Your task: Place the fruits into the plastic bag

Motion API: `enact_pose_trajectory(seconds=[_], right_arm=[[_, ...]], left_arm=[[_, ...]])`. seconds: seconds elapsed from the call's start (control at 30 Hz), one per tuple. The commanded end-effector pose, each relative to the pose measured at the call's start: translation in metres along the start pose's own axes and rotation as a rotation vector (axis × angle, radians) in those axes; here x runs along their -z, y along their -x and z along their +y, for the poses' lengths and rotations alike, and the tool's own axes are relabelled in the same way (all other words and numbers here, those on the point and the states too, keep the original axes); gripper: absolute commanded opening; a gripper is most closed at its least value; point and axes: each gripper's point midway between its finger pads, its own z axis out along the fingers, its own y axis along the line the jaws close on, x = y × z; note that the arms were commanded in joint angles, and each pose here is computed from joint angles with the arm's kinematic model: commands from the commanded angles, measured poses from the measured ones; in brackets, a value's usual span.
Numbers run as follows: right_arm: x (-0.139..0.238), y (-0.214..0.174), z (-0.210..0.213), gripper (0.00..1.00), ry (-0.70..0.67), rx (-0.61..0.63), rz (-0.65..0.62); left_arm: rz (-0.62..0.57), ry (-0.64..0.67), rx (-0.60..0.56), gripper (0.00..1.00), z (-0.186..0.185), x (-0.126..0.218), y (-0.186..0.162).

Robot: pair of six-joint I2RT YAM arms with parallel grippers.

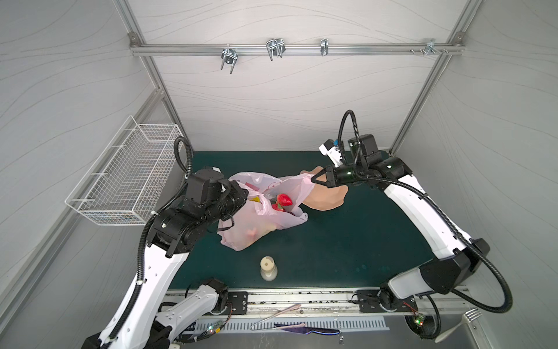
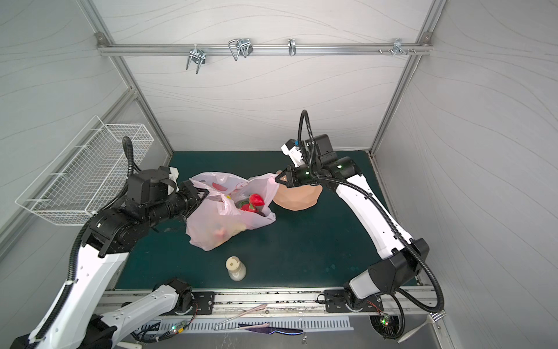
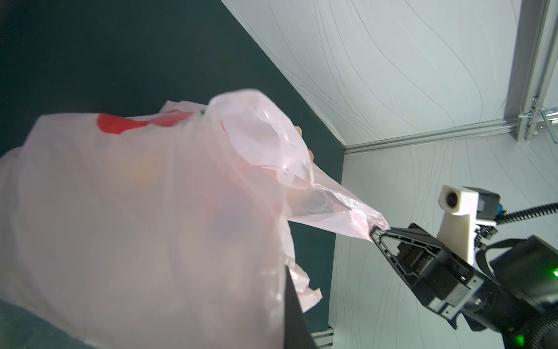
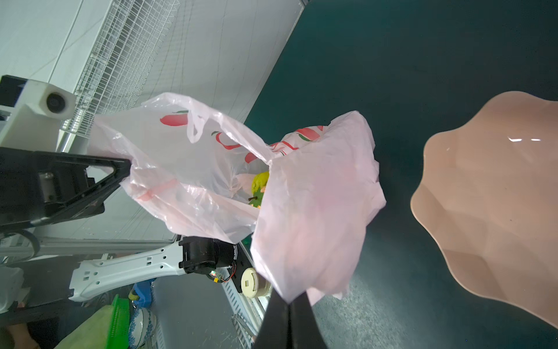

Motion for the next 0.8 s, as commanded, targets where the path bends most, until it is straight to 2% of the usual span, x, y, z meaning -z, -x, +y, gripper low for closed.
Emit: enact_pose_trajectory(seconds=[0.0,0.23,0.77], right_arm=[[0.04,0.006,0.014,0.0,-0.008,0.003,-0.055],[0.076,0.016,0.023,0.0,-0.061,0.029,-0.119],[0.088,0.019,0.013,0.0,-0.147,-0.001,-0.181]], left_arm=[[-0.054,-0.062,-0.052,0.0,-0.015,0.019,0.017],[-0.048,-0.084,-0.115,0.0,-0.02,0.015,0.033],[0.066,-0.142,-0.255,0.0,-0.022,-0.034,0.029]])
